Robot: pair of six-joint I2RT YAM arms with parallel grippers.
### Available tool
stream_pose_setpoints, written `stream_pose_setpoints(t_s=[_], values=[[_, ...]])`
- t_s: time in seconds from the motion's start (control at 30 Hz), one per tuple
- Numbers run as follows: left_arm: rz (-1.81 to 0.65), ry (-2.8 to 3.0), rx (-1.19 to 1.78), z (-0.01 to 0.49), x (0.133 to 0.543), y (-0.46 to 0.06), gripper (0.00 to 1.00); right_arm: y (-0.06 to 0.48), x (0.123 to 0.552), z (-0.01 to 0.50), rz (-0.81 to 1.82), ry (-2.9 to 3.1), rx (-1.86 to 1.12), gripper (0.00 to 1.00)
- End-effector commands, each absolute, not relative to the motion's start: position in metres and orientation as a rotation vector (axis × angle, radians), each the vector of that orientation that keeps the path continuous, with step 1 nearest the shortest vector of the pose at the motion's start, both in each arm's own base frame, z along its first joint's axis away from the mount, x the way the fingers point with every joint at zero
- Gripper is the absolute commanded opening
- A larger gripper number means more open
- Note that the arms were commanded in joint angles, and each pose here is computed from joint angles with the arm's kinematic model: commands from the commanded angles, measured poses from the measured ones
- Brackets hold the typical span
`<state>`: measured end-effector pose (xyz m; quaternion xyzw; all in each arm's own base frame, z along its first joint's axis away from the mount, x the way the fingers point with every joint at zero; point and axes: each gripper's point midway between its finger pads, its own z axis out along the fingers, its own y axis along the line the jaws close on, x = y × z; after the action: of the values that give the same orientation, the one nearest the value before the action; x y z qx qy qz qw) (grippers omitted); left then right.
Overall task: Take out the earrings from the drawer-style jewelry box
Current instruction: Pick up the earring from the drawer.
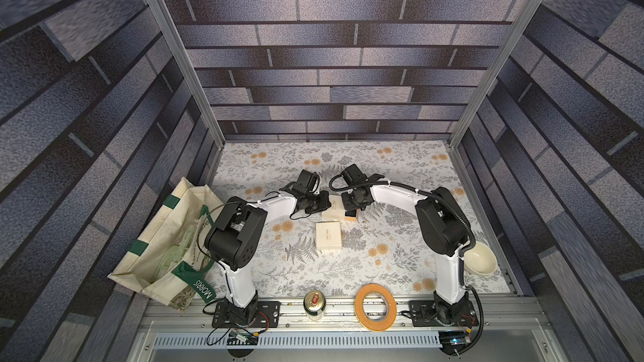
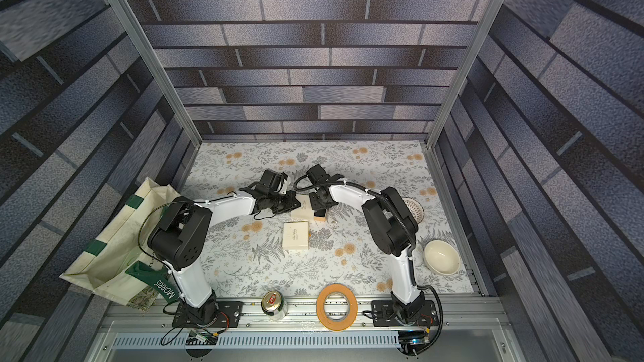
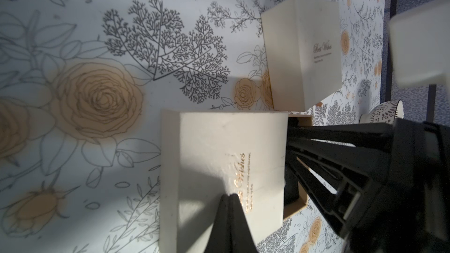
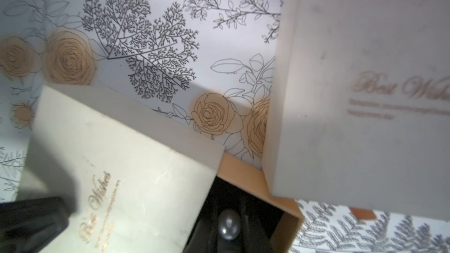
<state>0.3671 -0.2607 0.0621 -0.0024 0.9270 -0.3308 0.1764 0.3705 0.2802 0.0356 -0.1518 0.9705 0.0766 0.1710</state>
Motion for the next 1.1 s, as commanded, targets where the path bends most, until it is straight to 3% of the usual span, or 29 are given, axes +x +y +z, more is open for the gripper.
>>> stream_pose_setpoints(t_s=[0.0, 0.47, 1.07], values=[[-0.823, 2.776, -0.094, 0.024, 0.345, -0.239, 0.00, 0.276, 0.372, 0.032, 0.195, 2.767, -0.404, 0.14], [-0.831, 2.772, -0.088, 0.026, 0.347, -0.241, 0.00, 0.277, 0.375, 0.056, 0.227, 2.708, -0.406, 0.00], [-0.832, 2.772, -0.089, 0.024, 0.346, -0.242, 0.00, 0.269, 0.368, 0.071, 0.223, 2.684, -0.400, 0.00]])
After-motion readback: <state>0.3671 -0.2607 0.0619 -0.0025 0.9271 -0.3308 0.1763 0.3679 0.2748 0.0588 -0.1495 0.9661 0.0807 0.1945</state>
